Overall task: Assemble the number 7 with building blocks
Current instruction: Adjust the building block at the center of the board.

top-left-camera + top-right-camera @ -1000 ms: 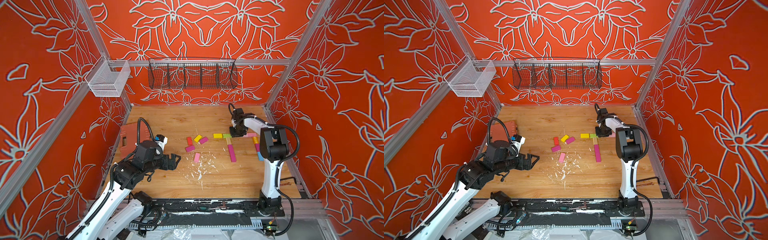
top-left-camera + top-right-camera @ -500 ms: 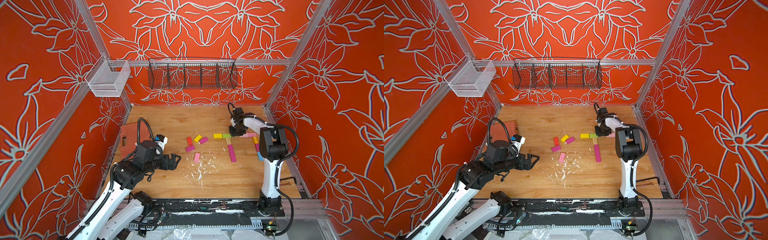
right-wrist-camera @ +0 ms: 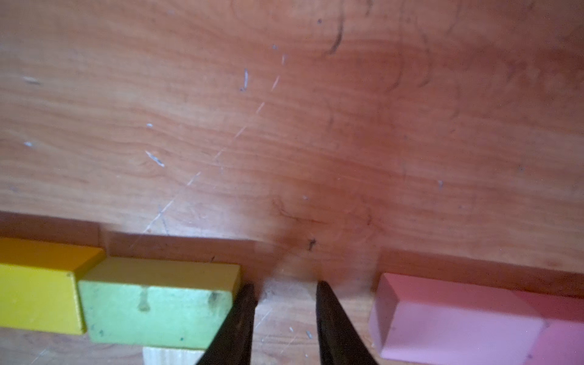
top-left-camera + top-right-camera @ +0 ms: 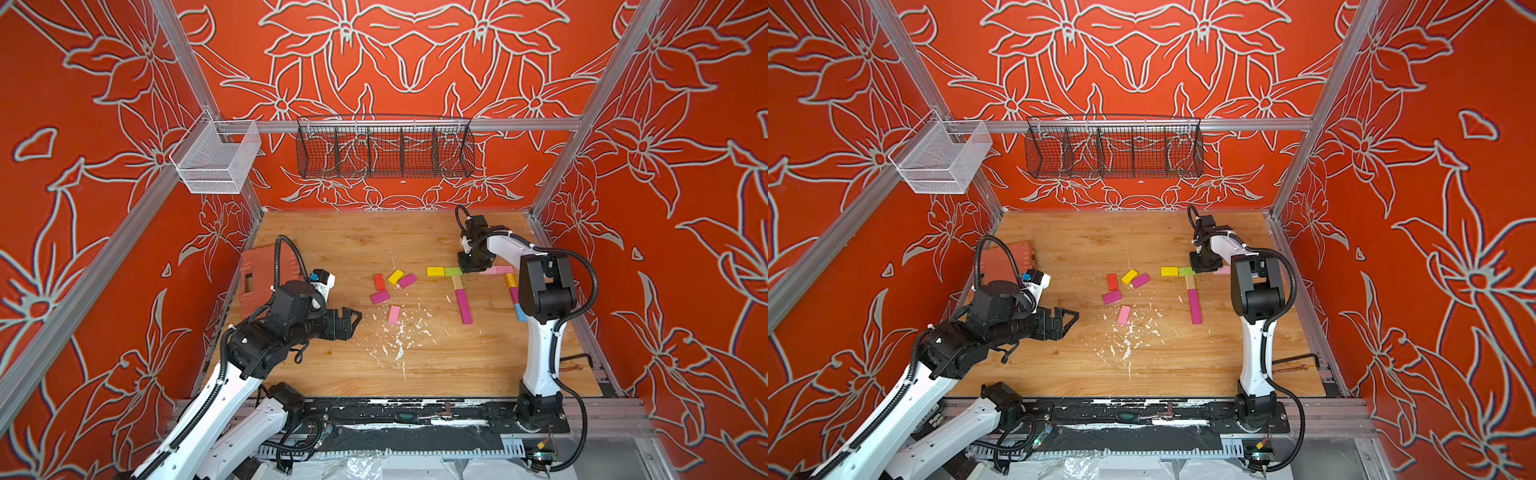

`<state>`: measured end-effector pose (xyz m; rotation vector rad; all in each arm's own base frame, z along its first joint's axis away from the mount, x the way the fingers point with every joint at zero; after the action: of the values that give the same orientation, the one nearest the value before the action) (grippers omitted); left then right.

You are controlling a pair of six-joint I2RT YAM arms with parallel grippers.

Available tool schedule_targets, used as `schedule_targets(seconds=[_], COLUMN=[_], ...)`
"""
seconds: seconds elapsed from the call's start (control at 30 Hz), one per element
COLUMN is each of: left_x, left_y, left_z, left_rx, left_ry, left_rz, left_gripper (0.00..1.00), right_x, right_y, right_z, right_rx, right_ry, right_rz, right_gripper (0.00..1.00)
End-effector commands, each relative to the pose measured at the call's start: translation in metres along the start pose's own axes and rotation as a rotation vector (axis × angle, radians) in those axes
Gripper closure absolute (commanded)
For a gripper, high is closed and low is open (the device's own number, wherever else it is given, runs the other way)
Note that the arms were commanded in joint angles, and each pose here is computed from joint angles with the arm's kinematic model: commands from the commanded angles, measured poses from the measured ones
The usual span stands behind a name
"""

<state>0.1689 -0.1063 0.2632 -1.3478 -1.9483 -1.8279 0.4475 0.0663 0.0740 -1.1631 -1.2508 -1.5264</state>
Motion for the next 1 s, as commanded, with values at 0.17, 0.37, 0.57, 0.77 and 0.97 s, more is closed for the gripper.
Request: schedule_targets(seconds=[0.17, 0.37, 0.57, 0.77, 0.97], left_x=[-0.001, -0.001, -0.001, 0.000, 0.000], left_y=[-0.002, -0.002, -0.002, -0.002, -0.002], left_z=[0.003, 0.003, 0.003, 0.003, 0.003], left_rx=[0.003, 0.002, 0.003, 0.002, 0.001], left_ry=[0.011, 0.013, 0.013, 0.012, 0.014], left_rz=[0.002, 0.000, 0.002, 0.000, 0.000], left_gripper=[0.03, 0.03, 0.03, 0.03, 0.03], right_x=[-0.014, -0.012, -0.012, -0.011, -0.011], right_y=[-0.015, -0.017, -0.018, -0.021, -0.024], right_z=[0.001, 0.001, 0.002, 0.003, 0.005], right_rx=[0.026, 0.028, 0.032, 0.043, 0.056], right_ry=[0.020, 0.024, 0.029, 0.031, 0.032], right_rz=[0.070, 0.070, 0.073, 0.077, 0.084], right_gripper=[0.63, 0.61, 0.60, 0.59, 0.58])
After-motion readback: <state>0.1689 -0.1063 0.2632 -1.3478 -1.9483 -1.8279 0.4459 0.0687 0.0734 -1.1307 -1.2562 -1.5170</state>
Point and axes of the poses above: each gripper's point midway between its finger pads, its own x axis back along the fingers, its own z axis along the line the jaws close on, y = z × x, the point moved 5 cm from there along x, back along the fingers, and after that the axes turned 15 degrees about -x, right-handed, at the moved point
